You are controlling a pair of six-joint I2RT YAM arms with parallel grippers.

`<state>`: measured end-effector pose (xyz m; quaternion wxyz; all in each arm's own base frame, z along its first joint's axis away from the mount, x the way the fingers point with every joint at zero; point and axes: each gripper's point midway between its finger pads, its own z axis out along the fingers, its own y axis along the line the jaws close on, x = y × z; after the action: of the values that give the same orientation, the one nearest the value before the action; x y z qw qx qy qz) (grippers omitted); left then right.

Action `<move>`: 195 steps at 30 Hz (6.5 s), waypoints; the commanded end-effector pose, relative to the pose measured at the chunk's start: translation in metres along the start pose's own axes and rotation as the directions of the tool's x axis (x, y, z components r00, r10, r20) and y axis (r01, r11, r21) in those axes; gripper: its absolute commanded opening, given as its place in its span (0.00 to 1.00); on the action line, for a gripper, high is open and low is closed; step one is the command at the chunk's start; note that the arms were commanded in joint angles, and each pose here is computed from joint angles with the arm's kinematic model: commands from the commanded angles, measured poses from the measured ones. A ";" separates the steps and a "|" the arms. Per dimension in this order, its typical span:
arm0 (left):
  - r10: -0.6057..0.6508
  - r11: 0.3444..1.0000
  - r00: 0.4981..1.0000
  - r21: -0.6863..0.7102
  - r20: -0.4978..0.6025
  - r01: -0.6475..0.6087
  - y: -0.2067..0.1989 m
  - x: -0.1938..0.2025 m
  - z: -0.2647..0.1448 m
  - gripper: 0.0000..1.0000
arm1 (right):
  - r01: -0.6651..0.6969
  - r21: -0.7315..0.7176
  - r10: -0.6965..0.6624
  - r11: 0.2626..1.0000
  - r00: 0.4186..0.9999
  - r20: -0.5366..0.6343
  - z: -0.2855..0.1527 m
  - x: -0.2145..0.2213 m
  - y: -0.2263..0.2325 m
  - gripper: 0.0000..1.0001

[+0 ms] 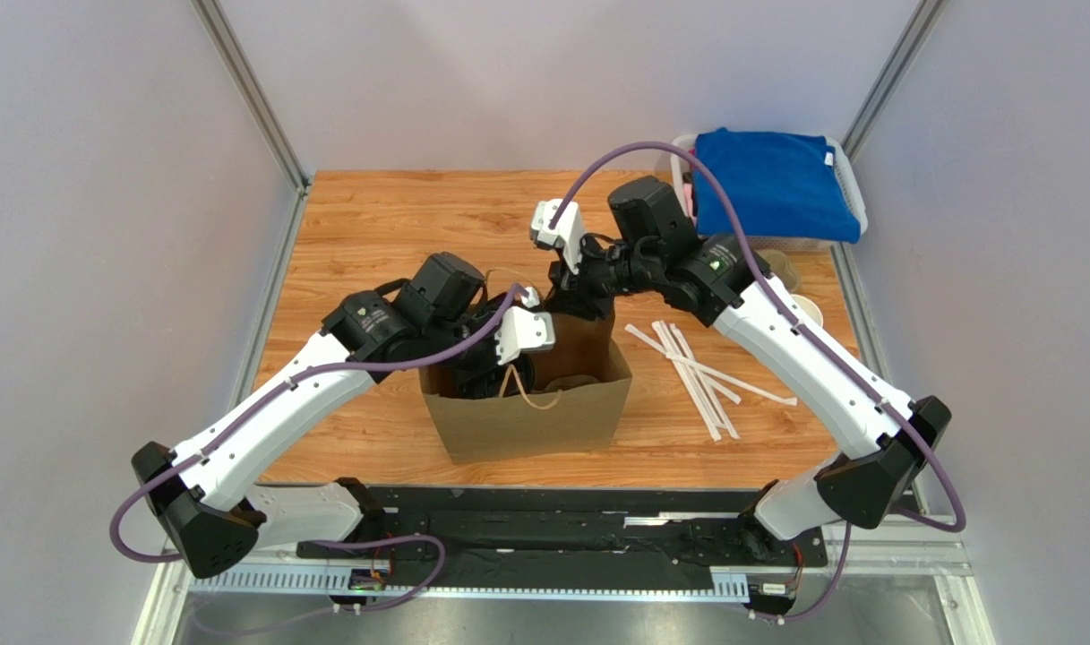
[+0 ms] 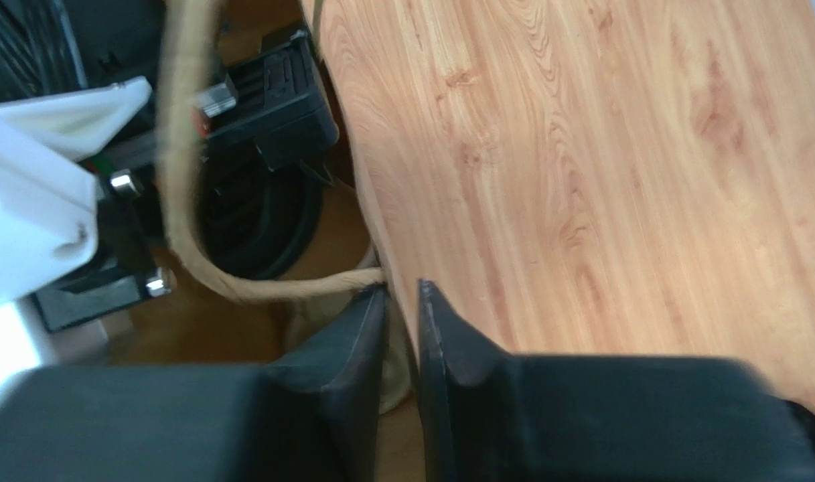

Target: Pack the takeout coffee

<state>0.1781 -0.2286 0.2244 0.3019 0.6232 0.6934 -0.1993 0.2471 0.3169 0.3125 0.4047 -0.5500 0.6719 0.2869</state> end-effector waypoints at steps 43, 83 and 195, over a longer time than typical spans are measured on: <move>0.471 0.826 0.880 -0.322 -0.055 -0.463 0.024 0.032 0.034 0.08 | 0.328 0.214 -0.380 0.920 0.881 0.282 -0.043 -0.041 0.062 0.00; 0.462 0.842 0.884 -0.280 -0.068 -0.461 0.017 0.054 0.060 0.05 | 0.367 0.176 -0.385 0.913 0.920 0.078 -0.007 -0.016 0.045 0.00; 0.407 0.891 0.906 -0.169 -0.115 -0.421 0.044 0.046 0.070 0.05 | 0.278 0.076 -0.288 0.957 0.919 0.270 -0.011 -0.038 0.043 0.00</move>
<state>0.2312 -0.2220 0.1283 0.3487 0.7263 0.5920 -0.0184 0.2162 0.3252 0.3047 0.5079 -0.5989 0.5718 0.2375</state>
